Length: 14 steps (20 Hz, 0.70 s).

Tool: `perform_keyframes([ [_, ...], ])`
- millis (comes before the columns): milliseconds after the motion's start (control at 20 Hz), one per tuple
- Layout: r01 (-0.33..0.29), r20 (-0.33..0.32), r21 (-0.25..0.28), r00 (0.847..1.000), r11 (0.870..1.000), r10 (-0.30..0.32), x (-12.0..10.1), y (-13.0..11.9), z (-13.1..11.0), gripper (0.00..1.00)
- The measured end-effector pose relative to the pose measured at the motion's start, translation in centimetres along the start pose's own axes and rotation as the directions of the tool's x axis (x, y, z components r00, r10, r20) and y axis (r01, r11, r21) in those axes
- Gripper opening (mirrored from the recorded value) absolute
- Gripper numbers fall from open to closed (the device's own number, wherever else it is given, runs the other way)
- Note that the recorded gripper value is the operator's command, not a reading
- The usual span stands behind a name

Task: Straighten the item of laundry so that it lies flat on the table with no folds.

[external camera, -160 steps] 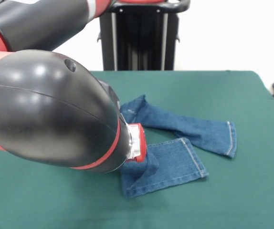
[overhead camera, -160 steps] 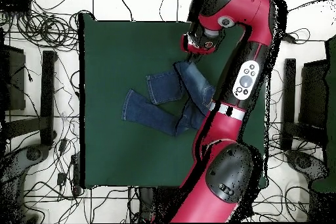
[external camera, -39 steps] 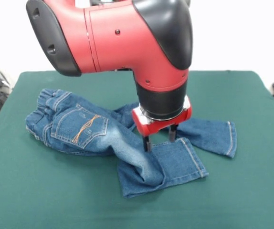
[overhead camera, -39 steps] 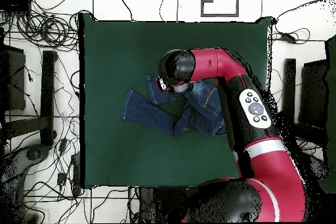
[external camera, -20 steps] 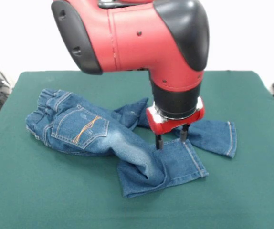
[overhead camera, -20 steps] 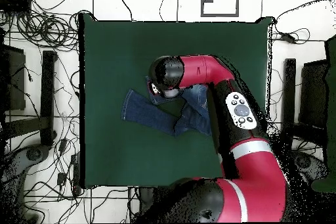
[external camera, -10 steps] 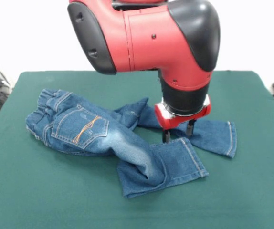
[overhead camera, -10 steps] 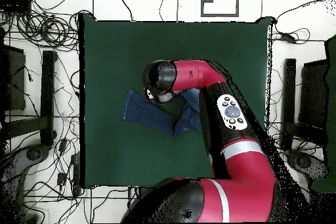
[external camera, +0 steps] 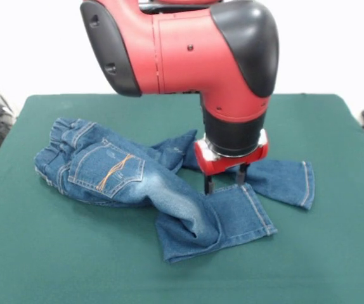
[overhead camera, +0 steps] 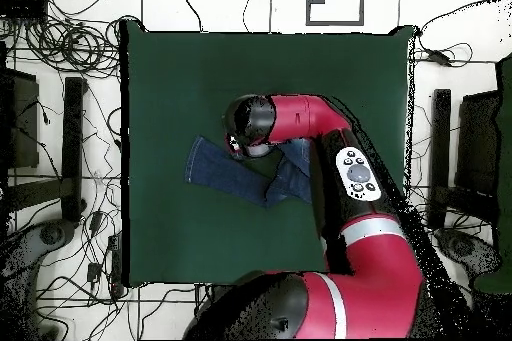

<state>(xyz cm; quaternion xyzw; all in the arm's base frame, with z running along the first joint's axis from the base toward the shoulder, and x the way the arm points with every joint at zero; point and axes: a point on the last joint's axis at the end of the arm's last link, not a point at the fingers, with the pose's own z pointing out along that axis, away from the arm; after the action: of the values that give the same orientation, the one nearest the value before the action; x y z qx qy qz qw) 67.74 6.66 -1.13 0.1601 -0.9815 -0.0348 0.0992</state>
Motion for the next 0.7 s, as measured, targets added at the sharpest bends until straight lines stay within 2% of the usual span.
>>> perform_keyframes([
  [250,-0.009,0.001,0.018,1.000,1.000,0.009,0.3,-0.5,0.4,1.00],
  [700,0.010,0.025,0.061,1.000,0.998,-0.012,0.1,0.6,1.0,1.00],
])
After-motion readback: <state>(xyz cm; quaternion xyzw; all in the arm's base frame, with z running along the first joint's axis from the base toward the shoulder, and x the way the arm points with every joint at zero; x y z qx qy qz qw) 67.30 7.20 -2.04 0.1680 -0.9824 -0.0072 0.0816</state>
